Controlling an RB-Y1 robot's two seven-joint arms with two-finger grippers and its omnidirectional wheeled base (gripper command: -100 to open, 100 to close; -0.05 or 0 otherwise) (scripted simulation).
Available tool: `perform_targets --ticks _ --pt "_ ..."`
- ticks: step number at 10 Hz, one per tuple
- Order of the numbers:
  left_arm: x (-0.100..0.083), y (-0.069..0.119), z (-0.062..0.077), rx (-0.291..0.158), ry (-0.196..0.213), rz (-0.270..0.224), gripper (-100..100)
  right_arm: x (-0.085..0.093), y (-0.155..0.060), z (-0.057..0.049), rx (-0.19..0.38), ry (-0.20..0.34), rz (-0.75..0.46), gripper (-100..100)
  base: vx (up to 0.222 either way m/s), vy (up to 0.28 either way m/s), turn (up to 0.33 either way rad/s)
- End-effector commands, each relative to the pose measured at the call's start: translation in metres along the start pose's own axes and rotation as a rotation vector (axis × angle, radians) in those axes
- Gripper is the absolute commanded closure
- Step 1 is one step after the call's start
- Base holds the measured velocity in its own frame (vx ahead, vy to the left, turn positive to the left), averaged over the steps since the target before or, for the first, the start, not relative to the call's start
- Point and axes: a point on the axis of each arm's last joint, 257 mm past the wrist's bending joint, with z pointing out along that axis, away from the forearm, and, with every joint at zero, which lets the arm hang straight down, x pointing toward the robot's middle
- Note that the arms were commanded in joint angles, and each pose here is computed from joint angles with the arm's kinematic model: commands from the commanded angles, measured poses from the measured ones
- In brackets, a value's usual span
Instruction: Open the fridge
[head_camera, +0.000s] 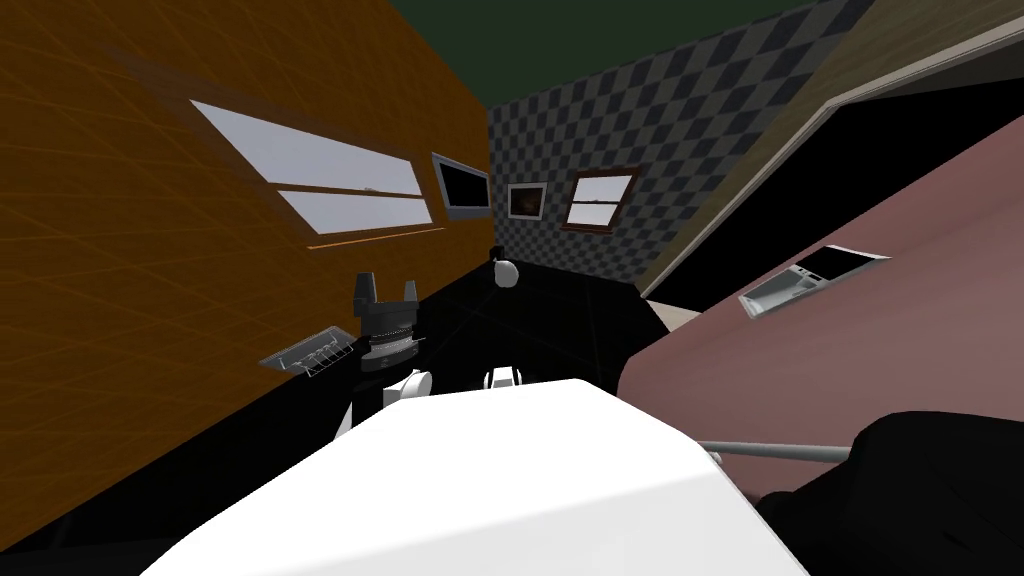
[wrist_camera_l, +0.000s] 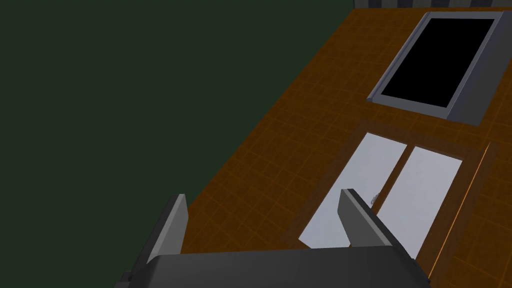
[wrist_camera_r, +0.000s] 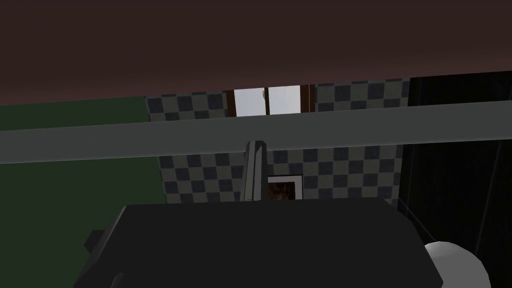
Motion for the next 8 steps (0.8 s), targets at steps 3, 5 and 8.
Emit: perform_targets --ticks 3,5,8 --pt "0.000 0.000 0.000 0.000 0.000 0.000 0 0.041 -0.003 -0.015 0.001 0.128 0.000 100 0.301 0.131 0.015" --pt "0.000 0.000 0.000 0.000 0.000 0.000 0 0.062 -0.005 -0.025 0.002 0.192 -0.001 100 0.374 0.116 0.002" --pt "0.000 0.000 0.000 0.000 0.000 0.000 0 0.093 -0.008 -0.043 0.005 0.288 -0.004 100 0.327 0.114 0.024"
